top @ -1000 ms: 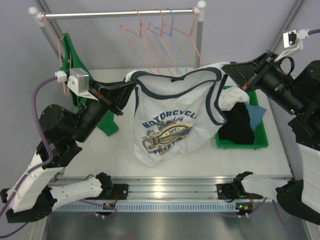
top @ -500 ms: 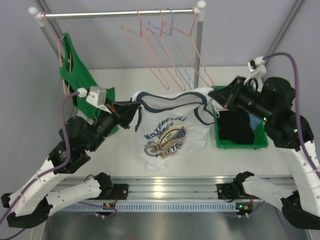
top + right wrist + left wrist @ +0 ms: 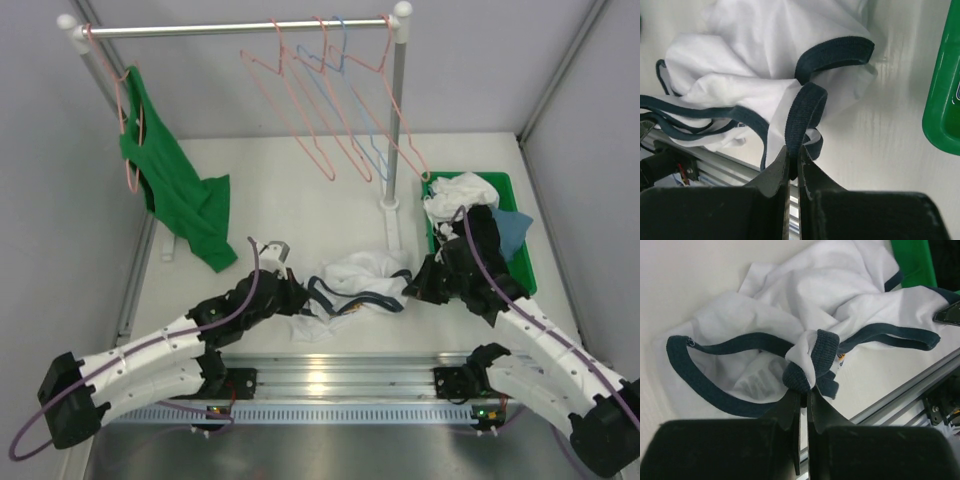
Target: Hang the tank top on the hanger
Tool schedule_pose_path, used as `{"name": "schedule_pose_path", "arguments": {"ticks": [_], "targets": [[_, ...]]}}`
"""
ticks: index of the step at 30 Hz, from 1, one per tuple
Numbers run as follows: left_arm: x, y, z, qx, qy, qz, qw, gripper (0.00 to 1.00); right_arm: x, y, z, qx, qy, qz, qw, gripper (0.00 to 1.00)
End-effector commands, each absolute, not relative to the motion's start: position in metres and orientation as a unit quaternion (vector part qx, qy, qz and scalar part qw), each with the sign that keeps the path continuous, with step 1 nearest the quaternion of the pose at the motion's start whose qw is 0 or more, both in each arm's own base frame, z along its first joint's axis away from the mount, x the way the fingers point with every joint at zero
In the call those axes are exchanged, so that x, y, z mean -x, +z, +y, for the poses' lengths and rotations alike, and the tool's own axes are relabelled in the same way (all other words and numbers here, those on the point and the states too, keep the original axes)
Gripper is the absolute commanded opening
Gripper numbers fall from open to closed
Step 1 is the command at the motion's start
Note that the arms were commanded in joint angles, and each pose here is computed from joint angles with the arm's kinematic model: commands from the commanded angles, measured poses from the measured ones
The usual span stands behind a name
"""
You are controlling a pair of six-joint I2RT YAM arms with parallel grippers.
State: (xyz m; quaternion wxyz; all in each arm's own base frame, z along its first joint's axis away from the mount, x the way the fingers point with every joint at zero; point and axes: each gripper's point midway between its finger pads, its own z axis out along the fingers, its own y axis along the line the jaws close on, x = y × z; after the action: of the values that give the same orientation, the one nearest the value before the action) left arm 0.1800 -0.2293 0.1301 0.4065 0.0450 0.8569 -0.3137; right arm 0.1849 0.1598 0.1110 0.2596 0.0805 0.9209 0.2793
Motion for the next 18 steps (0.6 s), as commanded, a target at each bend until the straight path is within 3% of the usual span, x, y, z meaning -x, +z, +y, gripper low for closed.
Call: {"name": "schedule_pose_path", "arguments": {"ticks": [1, 5, 9, 18], "targets": [[-0.194, 0.149, -0.251, -0.016, -0.36, 0.832, 0.422, 0.02, -0.219, 0.13, 0.176, -0.084, 0.316, 0.891, 0.315, 0.0], [-0.197, 0.144, -0.254, -0.022, -0.344, 0.841, 0.416, 0.28, -0.235, 0.118, 0.175, -0.091, 0.288, 0.901, 0.312, 0.0], [-0.2, 0.15, -0.246, -0.018, -0.33, 0.841, 0.429, 0.42, -0.248, 0.119, 0.173, -0.097, 0.272, 0.903, 0.318, 0.0], [-0.205, 0.178, -0.209, 0.012, -0.269, 0.843, 0.465, 0.5, -0.254, 0.131, 0.171, -0.095, 0.268, 0.901, 0.329, 0.22]]}}
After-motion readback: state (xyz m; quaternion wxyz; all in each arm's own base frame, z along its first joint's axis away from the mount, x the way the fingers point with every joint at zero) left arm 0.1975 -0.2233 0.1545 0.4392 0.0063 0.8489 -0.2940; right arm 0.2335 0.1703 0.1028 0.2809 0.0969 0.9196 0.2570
